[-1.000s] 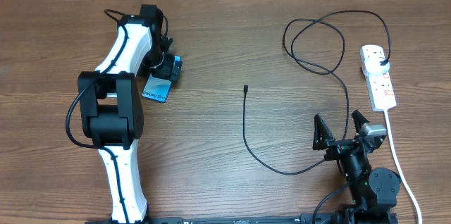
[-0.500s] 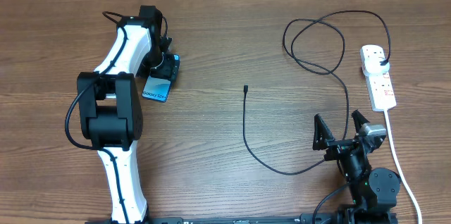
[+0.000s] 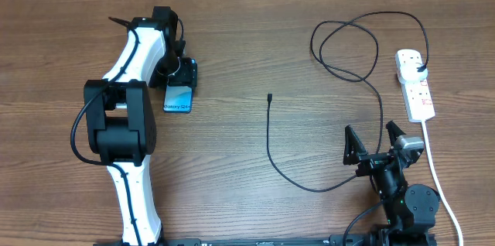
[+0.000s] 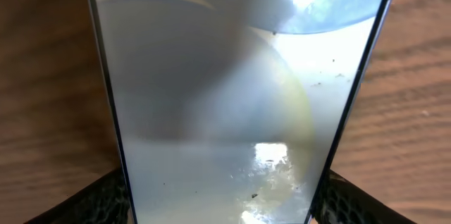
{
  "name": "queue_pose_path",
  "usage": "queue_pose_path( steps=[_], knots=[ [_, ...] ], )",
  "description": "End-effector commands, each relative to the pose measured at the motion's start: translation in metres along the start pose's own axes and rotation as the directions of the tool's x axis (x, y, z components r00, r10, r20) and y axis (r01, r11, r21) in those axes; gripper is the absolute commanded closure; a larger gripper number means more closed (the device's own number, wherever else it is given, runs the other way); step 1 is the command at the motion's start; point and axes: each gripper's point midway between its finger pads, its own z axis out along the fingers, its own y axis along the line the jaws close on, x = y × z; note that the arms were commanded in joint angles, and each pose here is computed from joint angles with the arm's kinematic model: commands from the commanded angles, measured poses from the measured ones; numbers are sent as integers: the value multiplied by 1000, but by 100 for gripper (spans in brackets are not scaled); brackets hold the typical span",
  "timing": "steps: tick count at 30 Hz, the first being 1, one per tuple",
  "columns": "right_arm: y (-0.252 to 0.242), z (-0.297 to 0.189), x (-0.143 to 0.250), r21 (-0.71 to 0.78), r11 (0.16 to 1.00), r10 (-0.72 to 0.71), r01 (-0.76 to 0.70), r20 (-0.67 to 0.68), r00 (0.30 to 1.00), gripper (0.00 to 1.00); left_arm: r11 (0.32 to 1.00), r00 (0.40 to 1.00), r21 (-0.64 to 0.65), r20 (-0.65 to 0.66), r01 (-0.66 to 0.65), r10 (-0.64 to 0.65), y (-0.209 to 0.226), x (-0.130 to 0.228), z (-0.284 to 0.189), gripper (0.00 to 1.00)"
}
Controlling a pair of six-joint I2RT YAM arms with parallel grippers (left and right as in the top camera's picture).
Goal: Plug charger to phone and switch on socket
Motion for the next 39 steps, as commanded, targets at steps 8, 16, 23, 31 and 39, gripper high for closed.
queue_pose_path(
  steps=[8,16,23,31,39],
  knots=[
    [0,-1,-4,4,1000,-4,4,15,1000,0,986,994,161,-98,52,-36,-29,14,2,28],
    [0,-1,-4,4,1000,-4,4,15,1000,0,966,996,253,-78,49,-31,-47,4,-32,27],
    [0,-1,-4,4,1000,-4,4,15,1000,0,895,996,442,-82,54,-20,-81,1,-62,30],
    [0,-1,-4,4,1000,-4,4,15,1000,0,748,990,656,-140,99,-8,-119,9,-88,34],
    [0,-1,-4,4,1000,-4,4,15,1000,0,555,980,816,-201,162,10,-147,16,-123,33]
  ],
)
